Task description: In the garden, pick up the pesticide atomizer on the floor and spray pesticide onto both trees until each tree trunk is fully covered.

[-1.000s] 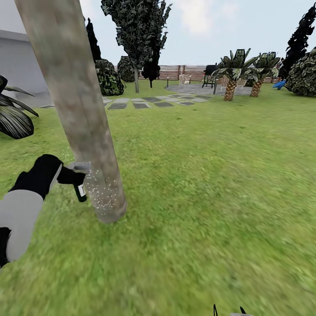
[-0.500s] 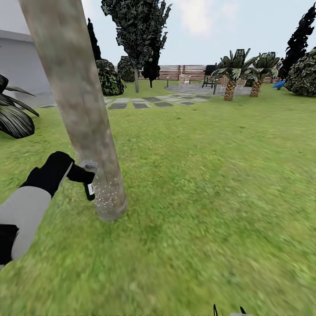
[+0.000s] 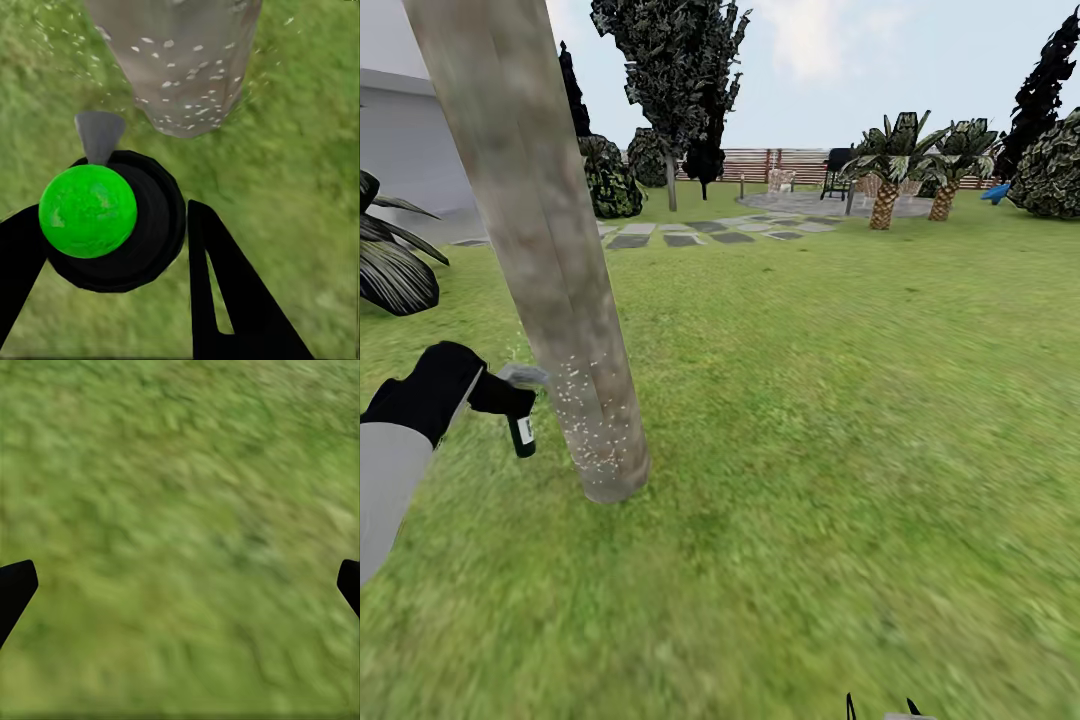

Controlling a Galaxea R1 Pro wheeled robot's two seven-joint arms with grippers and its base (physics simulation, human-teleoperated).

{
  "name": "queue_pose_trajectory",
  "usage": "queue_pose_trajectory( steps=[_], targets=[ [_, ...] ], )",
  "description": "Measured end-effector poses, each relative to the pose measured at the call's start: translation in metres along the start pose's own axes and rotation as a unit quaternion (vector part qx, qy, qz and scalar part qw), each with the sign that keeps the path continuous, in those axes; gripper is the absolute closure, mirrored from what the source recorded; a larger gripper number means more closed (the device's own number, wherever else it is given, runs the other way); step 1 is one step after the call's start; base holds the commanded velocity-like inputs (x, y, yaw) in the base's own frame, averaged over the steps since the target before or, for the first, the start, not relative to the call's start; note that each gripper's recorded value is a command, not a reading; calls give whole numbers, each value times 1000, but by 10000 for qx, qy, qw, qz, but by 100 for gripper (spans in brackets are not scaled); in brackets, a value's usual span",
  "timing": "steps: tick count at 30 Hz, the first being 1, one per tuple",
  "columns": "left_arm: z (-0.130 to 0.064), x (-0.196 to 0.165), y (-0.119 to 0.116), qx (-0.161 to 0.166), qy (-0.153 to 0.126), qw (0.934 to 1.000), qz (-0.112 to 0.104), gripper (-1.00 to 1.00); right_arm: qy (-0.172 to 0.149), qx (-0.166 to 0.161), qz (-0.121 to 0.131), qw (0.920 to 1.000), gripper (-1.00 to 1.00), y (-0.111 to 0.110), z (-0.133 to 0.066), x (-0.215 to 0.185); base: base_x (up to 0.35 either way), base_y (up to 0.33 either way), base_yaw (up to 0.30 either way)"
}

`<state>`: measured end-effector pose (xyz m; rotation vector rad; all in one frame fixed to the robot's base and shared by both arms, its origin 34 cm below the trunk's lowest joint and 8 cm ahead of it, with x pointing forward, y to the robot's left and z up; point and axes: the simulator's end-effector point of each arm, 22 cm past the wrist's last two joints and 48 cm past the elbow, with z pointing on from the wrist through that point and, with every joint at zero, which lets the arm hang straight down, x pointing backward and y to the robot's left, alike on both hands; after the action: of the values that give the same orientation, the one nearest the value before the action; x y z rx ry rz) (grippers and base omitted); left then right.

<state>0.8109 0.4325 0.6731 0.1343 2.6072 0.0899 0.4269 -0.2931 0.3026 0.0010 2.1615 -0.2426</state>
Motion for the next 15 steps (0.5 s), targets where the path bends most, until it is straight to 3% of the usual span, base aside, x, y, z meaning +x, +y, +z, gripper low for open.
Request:
queue_pose_trajectory(
  steps=[5, 11, 15],
  targets=[
    [-1, 0, 2, -18, -22, 10000, 1, 100, 0, 0, 1, 10000, -100, 0, 0, 0, 18, 6, 0],
    [0, 3, 4, -48, 2, 10000, 20, 100, 0, 0, 0, 10000, -100, 0, 0, 0, 237, 175, 0],
    [2, 8, 9, -122, 62, 9999, 43, 100, 0, 0, 0, 10000, -100, 0, 0, 0, 47, 35, 0]
  ],
)
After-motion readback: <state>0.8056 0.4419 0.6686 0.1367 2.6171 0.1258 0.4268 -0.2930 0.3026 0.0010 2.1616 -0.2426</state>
